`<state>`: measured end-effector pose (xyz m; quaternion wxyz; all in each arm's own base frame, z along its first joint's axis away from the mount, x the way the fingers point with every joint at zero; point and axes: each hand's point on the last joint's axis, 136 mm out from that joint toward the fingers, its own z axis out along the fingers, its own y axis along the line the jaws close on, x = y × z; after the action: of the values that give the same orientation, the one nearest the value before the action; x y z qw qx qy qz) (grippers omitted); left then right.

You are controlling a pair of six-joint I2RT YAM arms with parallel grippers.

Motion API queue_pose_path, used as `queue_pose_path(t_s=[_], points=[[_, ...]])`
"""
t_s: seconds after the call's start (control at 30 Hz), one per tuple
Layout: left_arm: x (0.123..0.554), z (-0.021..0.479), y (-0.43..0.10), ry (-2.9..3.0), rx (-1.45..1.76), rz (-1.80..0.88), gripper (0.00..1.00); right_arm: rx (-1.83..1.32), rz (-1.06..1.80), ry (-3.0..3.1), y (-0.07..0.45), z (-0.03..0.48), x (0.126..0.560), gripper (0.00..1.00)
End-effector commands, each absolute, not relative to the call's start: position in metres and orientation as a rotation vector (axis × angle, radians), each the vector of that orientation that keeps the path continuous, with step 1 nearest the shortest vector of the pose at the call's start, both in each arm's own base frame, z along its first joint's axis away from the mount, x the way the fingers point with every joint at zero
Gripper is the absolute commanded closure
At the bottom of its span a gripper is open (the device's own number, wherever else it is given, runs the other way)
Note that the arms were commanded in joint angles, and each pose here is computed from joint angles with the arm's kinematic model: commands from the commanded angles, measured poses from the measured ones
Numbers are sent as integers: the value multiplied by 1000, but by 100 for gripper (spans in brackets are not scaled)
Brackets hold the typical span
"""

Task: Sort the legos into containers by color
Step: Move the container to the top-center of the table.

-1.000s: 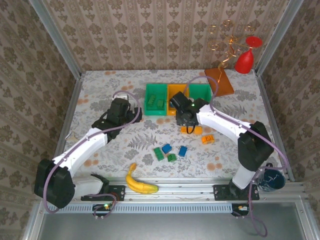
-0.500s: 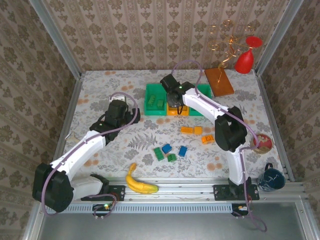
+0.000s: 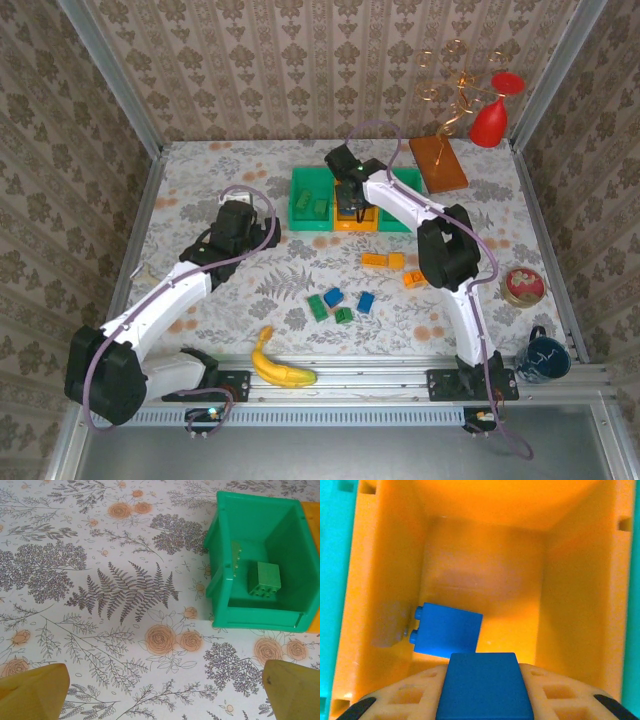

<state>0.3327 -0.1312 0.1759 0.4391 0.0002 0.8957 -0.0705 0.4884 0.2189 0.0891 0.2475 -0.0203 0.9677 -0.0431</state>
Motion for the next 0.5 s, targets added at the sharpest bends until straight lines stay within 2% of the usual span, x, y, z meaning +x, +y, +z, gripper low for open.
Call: queue_pose_path(t_s=[0.0,0.47], points=[[333,172,-126,2231,-35,-168,0,-106,-91,2658,225,85,490,79],[335,171,-127,2230,-37,-171,0,-169,-53,2723,233,65,476,79]])
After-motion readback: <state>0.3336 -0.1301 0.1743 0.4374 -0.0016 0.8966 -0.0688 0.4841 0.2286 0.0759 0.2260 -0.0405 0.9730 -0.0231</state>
